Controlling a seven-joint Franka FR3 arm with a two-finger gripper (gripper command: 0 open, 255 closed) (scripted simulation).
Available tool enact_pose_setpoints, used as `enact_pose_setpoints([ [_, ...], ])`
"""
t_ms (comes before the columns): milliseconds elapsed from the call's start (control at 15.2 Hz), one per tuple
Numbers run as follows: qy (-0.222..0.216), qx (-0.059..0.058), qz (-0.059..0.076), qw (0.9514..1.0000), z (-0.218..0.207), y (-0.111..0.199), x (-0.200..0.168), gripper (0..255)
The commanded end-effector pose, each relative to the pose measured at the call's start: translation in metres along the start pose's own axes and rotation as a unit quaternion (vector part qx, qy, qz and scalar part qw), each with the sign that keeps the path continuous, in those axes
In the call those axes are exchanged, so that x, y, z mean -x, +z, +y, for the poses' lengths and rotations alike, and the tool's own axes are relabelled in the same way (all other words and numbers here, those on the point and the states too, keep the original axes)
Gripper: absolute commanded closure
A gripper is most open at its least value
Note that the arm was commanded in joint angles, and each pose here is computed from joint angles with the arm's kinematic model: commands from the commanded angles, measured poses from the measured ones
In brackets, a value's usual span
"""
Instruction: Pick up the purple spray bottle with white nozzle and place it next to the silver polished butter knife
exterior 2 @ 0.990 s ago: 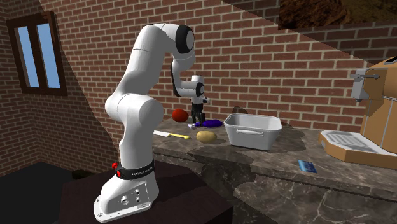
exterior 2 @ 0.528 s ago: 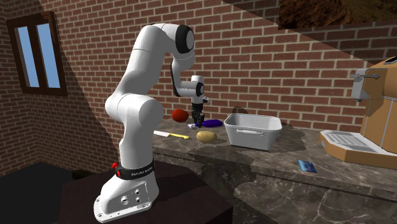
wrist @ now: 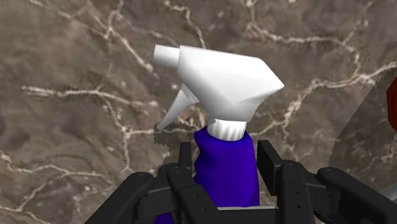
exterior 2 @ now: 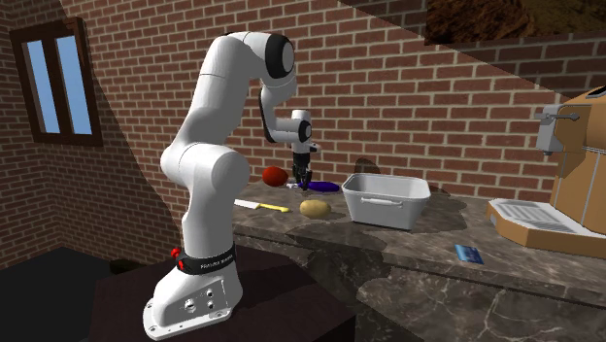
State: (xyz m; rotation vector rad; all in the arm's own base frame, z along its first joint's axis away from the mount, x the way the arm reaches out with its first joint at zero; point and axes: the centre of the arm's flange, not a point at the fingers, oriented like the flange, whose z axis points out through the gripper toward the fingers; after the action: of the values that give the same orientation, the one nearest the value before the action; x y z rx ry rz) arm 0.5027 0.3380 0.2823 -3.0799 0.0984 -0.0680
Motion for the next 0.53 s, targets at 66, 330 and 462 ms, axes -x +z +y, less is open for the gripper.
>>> enact_pose_setpoints([
  [66, 0.0, 0.0, 0.0, 1.0, 0.0, -0.015, 0.0, 255],
  [330, 0.0, 0.0, 0.0, 1.0, -0.002, -0.036, -0.001, 255],
  [462, 0.0, 0.0, 0.0, 1.0, -0.002, -0.047, -0.002, 255],
])
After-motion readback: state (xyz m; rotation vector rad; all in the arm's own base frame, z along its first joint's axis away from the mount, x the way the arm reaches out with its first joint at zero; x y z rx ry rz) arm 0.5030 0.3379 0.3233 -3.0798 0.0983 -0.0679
